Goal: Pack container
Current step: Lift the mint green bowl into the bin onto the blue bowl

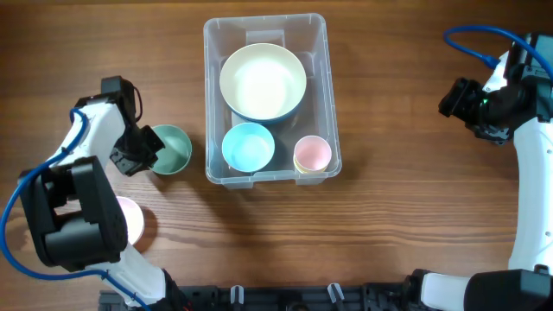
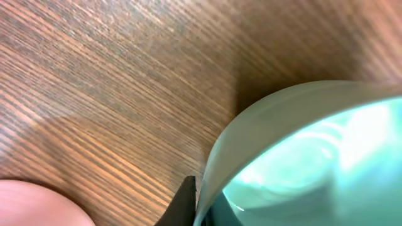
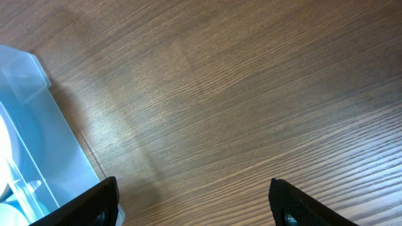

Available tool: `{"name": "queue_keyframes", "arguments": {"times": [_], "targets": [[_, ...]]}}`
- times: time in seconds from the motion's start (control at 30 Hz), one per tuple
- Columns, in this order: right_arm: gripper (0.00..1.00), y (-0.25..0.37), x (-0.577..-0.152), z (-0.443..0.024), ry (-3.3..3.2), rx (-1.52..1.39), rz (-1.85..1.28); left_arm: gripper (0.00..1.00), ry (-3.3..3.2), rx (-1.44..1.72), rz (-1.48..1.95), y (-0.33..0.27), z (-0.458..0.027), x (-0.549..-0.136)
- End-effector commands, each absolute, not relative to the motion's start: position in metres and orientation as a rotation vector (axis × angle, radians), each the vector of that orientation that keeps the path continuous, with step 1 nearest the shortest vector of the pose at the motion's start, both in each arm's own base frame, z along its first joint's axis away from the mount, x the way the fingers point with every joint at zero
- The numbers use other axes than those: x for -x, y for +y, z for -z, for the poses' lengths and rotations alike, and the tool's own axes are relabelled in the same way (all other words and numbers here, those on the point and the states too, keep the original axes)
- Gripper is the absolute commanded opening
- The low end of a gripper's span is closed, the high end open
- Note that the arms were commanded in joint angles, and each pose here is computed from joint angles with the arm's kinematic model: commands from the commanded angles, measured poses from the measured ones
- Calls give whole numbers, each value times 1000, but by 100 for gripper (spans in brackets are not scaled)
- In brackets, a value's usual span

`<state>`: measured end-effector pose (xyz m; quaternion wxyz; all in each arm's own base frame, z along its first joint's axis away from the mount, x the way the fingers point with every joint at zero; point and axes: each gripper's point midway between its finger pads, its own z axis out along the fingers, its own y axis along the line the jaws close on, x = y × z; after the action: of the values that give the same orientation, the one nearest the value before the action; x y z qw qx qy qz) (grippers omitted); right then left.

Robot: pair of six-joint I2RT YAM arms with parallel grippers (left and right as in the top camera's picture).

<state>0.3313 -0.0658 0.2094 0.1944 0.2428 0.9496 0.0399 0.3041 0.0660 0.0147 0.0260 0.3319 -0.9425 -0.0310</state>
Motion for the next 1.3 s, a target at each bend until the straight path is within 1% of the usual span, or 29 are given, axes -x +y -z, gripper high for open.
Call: {"name": "queue_keyframes", "arguments": {"times": [0.0, 0.1, 0.2, 0.27, 0.33, 0.4, 0.47, 0.57, 0.63, 0.73, 0.83, 1.07, 1.27], "targets": [[78, -65, -331, -205, 2684, -662, -119, 4, -2894, -1014, 122, 68, -7, -299], [77, -65, -332, -205, 2683, -661, -119, 4, -2919, -1024, 87, 66, -19, -305], [77, -65, -332, -205, 2683, -661, -119, 4, -3006, -1058, 36, 66, -63, -322], [77, -65, -332, -205, 2683, -661, -119, 4, -3087, -1083, -2, 65, -104, -332], [77, -65, -332, -205, 2681, -661, -119, 4, -3224, -1117, -45, 61, -168, -340], [78, -65, -332, -205, 2681, -660, -119, 4, -3305, -1119, -92, 54, -200, -342], [78, -65, -332, -205, 2679, -660, -119, 4, -3422, -1068, -157, 34, -234, -340], [77, -65, -332, -205, 2680, -660, -119, 4, -3503, -921, -258, -10, -254, -330], [77, -65, -332, -205, 2680, -660, -119, 4, -3522, -743, -316, -45, -253, -326], [77, -65, -332, -205, 2681, -660, -119, 4, -3507, -546, -329, -81, -242, -321], [77, -65, -332, -205, 2682, -661, -119, 4, -3451, -456, -305, -104, -222, -318], [77, -65, -332, -205, 2682, -661, -119, 4, -3267, -278, -171, -138, -155, -307], [77, -65, -332, -205, 2682, -660, -119, 4, -3182, -218, -105, -151, -123, -304]]}}
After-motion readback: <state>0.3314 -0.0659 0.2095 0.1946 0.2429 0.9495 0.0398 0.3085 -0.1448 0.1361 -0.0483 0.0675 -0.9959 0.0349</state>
